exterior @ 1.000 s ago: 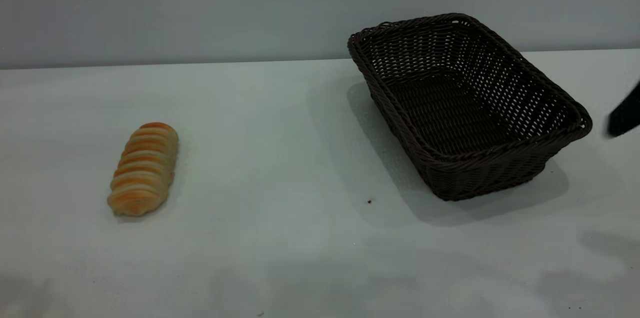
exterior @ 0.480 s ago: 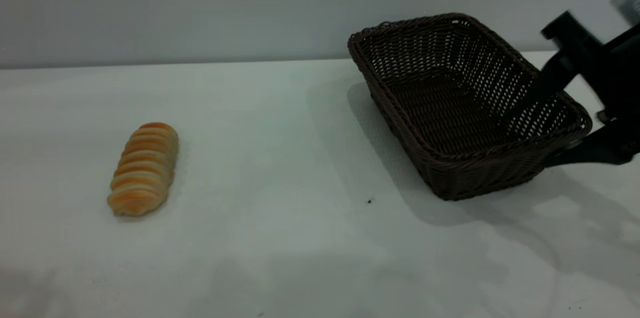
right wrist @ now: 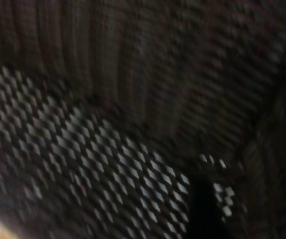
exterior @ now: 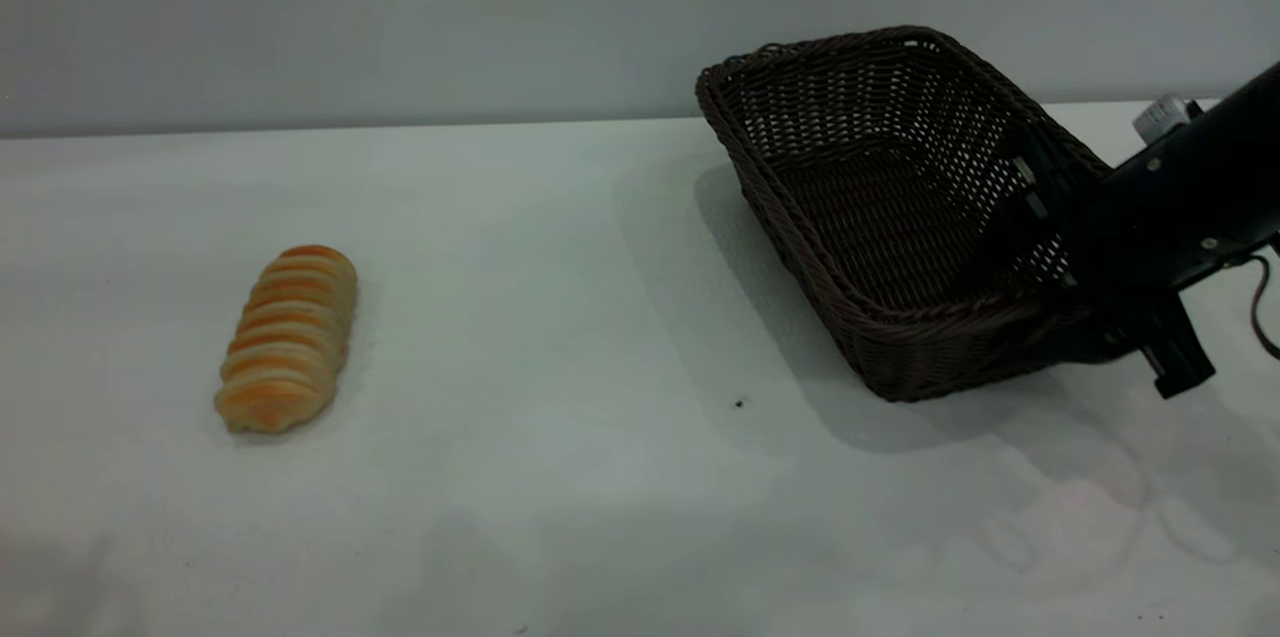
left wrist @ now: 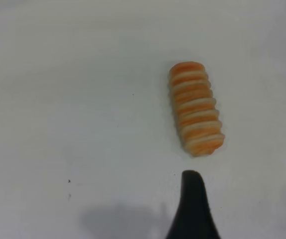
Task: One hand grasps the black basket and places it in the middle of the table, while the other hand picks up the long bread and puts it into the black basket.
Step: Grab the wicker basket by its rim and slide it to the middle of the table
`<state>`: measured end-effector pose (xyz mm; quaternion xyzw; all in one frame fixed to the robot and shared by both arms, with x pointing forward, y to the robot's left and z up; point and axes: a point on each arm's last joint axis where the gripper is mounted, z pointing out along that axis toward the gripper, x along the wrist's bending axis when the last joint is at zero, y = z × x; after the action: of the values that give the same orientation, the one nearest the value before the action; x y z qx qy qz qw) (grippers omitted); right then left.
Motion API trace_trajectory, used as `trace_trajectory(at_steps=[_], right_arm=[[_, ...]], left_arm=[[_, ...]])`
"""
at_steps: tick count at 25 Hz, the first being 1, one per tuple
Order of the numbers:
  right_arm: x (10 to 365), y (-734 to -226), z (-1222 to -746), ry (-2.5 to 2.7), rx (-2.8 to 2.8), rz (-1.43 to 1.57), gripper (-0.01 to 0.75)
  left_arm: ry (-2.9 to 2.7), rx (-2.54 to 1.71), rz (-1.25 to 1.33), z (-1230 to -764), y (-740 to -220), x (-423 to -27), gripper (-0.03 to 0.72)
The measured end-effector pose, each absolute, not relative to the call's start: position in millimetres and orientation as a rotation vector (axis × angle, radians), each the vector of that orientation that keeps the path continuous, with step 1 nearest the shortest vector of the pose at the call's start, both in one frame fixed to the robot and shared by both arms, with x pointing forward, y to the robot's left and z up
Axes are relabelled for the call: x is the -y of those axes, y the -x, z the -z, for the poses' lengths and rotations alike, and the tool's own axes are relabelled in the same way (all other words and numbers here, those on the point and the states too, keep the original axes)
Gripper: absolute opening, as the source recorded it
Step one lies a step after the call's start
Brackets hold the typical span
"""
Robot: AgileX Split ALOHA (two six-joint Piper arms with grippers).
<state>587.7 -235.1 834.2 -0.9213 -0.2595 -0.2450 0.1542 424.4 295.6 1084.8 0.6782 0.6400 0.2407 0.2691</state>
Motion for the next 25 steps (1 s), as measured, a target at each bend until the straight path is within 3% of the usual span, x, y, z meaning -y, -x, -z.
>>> trace_trajectory(at_steps=[2, 3, 4, 5, 14, 20, 25], right_arm=[[235, -588, -833, 2.657, 0.694, 0.693, 0.314], [235, -588, -833, 2.658, 0.684, 0.691, 0.195], [235, -589, -833, 2.661, 0.661, 0.69, 0.122], [235, -589, -833, 2.665, 0.648, 0.69, 0.096], [228, -613, -863, 2.506, 1.177, 0.726, 0.094], [222, -650, -909, 2.133, 1.81, 0.515, 0.094], [216, -676, -896, 1.905, 1.968, 0.394, 0.094]], left_arm=[[-1.829, -1.726, -0.649, -1085, -424, -296, 0.59], [-1.829, -1.726, -0.649, -1085, -424, -296, 0.59], [-1.829, -1.726, -0.649, -1085, -424, -296, 0.59], [-1.829, -1.726, -0.649, -1085, -424, -296, 0.59], [-1.825, -1.725, -0.651, -1085, -425, -296, 0.59], [-1.824, -1.726, -0.651, -1085, -425, -296, 0.59], [-1.823, -1.725, -0.652, -1085, -425, -296, 0.59]])
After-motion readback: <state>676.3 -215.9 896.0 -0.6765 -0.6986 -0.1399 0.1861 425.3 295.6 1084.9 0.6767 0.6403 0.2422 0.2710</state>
